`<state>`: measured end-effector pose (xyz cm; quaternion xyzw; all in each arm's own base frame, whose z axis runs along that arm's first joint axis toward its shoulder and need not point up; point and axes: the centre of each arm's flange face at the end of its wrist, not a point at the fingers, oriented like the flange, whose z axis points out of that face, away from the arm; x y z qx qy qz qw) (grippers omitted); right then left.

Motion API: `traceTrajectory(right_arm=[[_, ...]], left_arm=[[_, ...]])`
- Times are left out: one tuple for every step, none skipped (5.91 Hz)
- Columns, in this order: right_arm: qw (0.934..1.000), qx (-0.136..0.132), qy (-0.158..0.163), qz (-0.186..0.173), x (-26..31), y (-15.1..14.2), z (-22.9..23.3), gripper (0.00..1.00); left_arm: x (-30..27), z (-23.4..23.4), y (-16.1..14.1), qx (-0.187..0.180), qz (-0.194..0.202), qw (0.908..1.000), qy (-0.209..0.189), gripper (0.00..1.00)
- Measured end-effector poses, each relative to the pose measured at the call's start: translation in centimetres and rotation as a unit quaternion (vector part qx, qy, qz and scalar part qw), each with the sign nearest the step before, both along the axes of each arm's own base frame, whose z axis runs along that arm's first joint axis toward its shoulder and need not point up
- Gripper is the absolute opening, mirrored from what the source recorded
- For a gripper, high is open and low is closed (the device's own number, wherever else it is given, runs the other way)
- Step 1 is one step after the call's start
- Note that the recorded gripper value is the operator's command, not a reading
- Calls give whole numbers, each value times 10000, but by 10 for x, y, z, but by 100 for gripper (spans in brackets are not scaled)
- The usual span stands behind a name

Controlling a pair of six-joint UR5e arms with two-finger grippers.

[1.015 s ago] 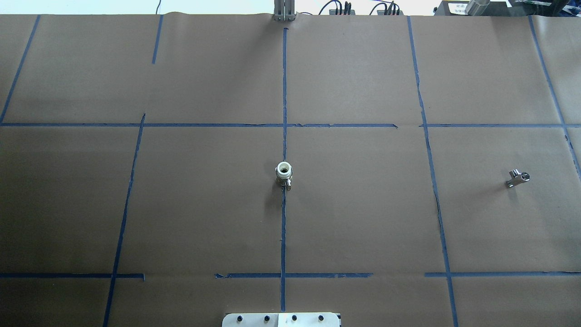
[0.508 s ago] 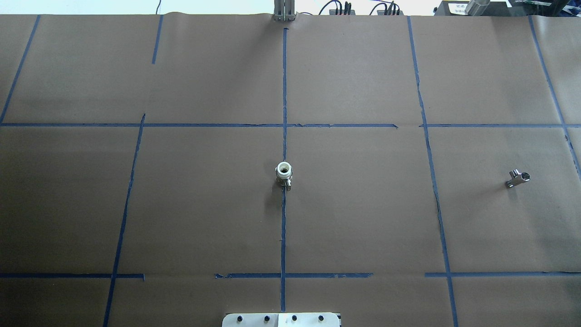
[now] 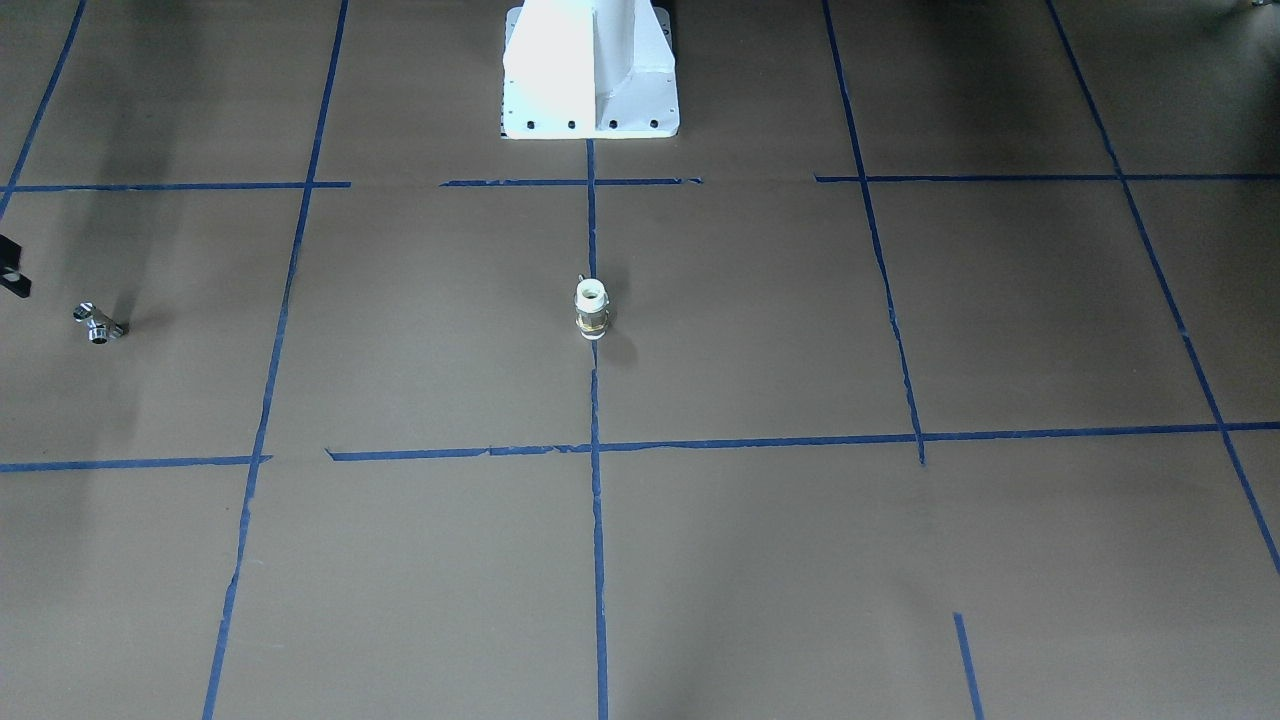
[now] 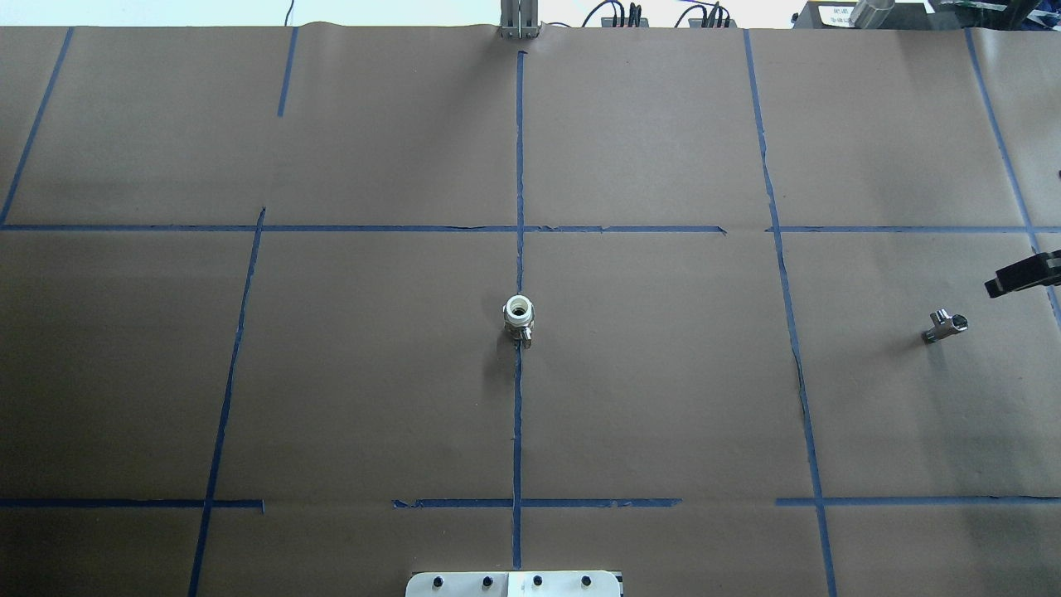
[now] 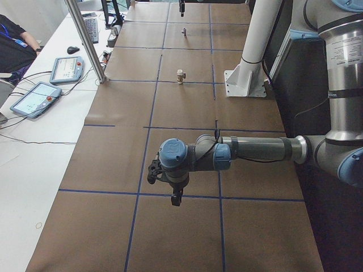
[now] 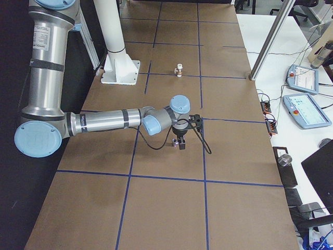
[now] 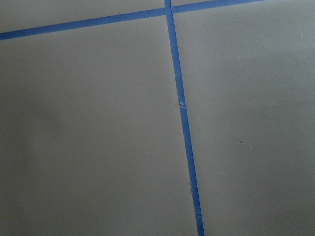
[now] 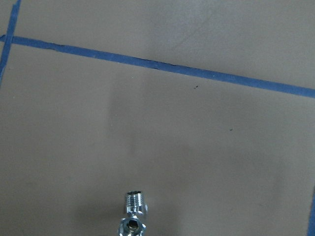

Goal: Assemble PPR valve and pipe with both arms
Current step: 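Lower the right gripper onto the chrome valve and grasp it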

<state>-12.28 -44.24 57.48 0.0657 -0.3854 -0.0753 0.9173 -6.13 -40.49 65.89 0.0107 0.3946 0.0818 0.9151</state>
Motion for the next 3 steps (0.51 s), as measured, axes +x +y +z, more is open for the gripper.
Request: traceTrajectory(right_arm=[[9999,28,77,-86,-19,4,1,100],[9997,65,152,-188,-34,8,2,100],[9993,111,209,-303,-46,11,5,100]], left_arm=[[0,-1,0,3,-4,10000,0,100],[0,-1,-1,5,-6,10000,2,100],[0,-1,-1,4,-8,10000,3,100]])
